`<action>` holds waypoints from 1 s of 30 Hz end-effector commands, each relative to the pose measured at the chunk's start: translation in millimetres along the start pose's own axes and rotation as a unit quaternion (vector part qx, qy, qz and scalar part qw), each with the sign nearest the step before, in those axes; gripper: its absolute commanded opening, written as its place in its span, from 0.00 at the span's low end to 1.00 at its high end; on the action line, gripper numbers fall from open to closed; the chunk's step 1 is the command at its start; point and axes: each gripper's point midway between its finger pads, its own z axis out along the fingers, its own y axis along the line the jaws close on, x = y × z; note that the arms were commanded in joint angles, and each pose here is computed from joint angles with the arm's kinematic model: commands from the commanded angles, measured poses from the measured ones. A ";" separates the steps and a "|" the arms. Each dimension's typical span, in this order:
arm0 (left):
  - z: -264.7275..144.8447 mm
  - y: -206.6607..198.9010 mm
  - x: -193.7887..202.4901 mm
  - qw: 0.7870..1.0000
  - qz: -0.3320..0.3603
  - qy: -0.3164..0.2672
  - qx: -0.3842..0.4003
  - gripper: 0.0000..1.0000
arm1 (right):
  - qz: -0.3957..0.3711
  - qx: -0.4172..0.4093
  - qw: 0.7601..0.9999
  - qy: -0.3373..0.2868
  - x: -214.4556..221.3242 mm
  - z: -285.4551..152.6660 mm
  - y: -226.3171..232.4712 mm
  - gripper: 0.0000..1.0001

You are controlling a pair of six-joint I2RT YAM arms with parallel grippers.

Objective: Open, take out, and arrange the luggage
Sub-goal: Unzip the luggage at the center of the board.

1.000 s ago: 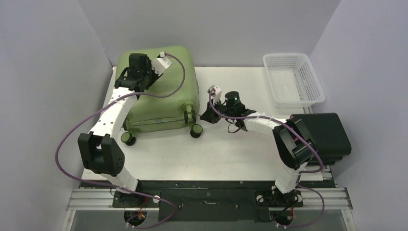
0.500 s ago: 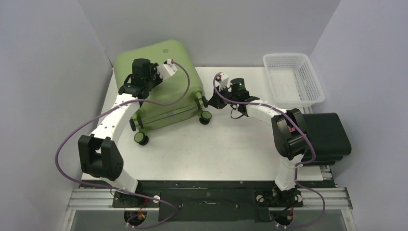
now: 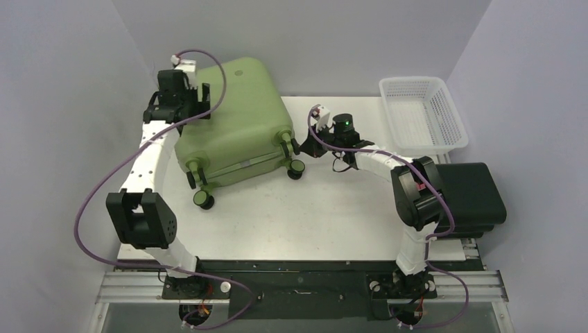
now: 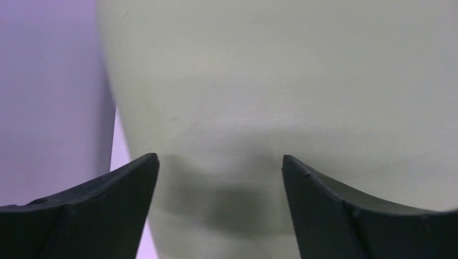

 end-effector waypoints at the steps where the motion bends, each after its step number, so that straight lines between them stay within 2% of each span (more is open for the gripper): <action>1: -14.0 65.3 37.4 0.972 -0.208 0.036 -0.100 0.92 | -0.013 0.056 0.998 -0.034 -21.6 -12.8 -26.8 0.00; 2: -9.1 78.1 47.7 0.967 -0.226 0.050 -0.110 0.98 | -0.013 0.057 0.998 -0.034 -22.5 -12.3 -27.5 0.00; 4: -0.1 85.6 57.8 0.960 -0.250 0.069 -0.104 0.97 | -0.012 0.064 0.997 -0.034 -22.6 -10.1 -31.2 0.00; 7: 14.0 90.3 60.6 0.962 -0.237 0.080 -0.112 0.96 | -0.009 0.076 0.997 -0.034 -24.2 -6.7 -38.5 0.00; 9: 24.4 88.2 68.7 0.962 -0.223 0.101 -0.118 0.96 | -0.006 0.082 0.996 -0.034 -25.8 -3.9 -44.3 0.00; 14: 42.8 71.8 95.5 0.971 -0.121 0.155 -0.137 0.96 | 0.003 0.094 0.995 -0.040 -30.7 3.3 -58.7 0.00; 17: 49.5 64.3 115.9 0.968 -0.101 0.185 -0.134 0.96 | 0.004 0.096 0.994 -0.044 -36.3 8.2 -63.2 0.00; 23: 57.9 61.5 133.8 0.968 -0.076 0.200 -0.131 0.96 | 0.023 0.089 0.994 -0.056 -43.0 18.1 -69.3 0.00; 30: 69.1 47.0 130.6 0.974 -0.007 0.194 -0.117 0.97 | 0.033 0.022 0.996 -0.078 -46.0 22.0 -38.4 0.00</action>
